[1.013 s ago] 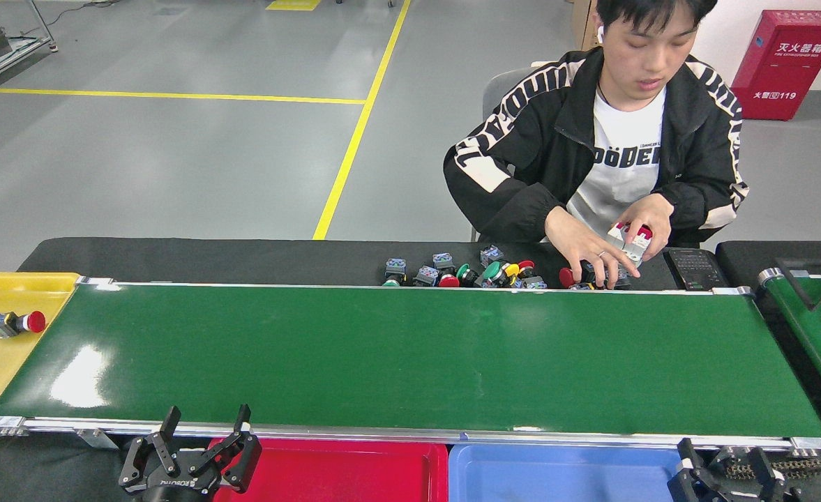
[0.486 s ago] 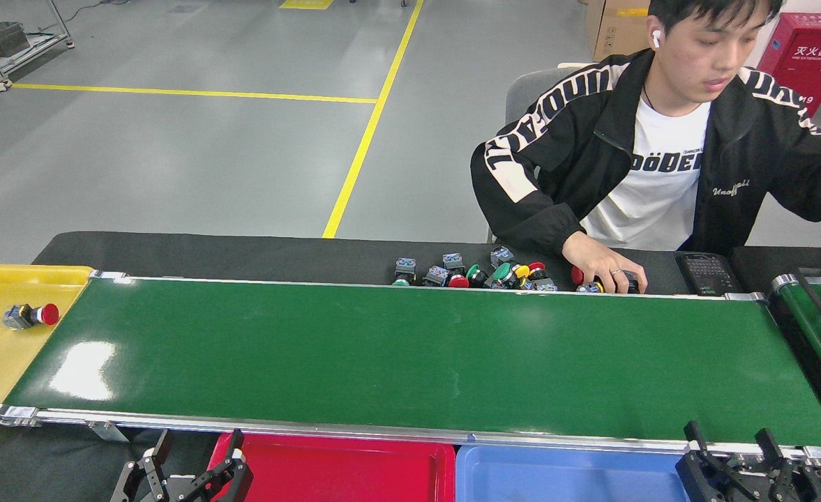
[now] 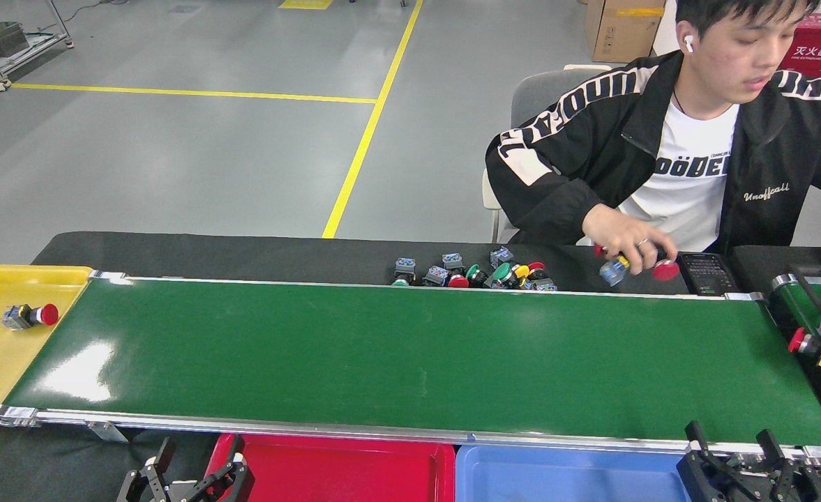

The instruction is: Pick switch part from conveyor to tray

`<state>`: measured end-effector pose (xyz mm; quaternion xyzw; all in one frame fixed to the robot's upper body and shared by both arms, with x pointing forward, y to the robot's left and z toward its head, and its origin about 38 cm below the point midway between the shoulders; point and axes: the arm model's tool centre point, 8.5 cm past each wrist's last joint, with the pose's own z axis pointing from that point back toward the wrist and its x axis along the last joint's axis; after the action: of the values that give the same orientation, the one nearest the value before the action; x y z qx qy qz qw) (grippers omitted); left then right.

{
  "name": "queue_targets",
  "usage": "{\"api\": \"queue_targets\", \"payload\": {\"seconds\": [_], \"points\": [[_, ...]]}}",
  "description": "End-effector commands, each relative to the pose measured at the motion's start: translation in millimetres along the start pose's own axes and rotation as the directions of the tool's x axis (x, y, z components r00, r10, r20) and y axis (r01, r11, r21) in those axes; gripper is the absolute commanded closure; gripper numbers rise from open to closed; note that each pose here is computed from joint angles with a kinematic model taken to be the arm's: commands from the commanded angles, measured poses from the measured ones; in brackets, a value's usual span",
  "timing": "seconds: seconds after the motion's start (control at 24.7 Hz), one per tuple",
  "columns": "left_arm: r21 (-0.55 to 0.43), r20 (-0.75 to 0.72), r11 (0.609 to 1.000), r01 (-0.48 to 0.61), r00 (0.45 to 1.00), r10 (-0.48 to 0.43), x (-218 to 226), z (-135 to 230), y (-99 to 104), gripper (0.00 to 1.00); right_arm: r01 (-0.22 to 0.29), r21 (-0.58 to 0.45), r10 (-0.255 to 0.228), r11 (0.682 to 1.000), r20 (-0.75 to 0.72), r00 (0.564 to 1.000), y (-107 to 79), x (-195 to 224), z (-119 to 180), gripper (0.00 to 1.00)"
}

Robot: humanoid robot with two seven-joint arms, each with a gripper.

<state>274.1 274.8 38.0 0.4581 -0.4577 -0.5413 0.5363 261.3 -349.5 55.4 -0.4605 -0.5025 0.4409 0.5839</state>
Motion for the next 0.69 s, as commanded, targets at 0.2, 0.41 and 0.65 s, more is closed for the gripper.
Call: {"api": "queue_targets", "payload": {"seconds": [0.2,0.41,0.65], "points": [[0.027,-0.002,1.000,0.013,1.000,-0.013,-4.5,-1.7,8.2,0.00,-0.009,0.002,0.009,1.000,0.003,1.000,-6.4,-0.8,-3.0,0.01],[0.034,0.002,0.999,0.020,1.000,-0.020,-6.3,-3.4,10.8,0.00,-0.008,-0.002,0.008,1.000,0.003,1.000,-9.5,-0.2,-9.1,0.01],[0.034,0.002,0.999,0.008,1.000,-0.008,-2.3,-3.6,10.1,0.00,0.003,0.062,-0.003,0.998,-0.016,1.000,-1.6,-4.5,-31.9,0.01]]}}
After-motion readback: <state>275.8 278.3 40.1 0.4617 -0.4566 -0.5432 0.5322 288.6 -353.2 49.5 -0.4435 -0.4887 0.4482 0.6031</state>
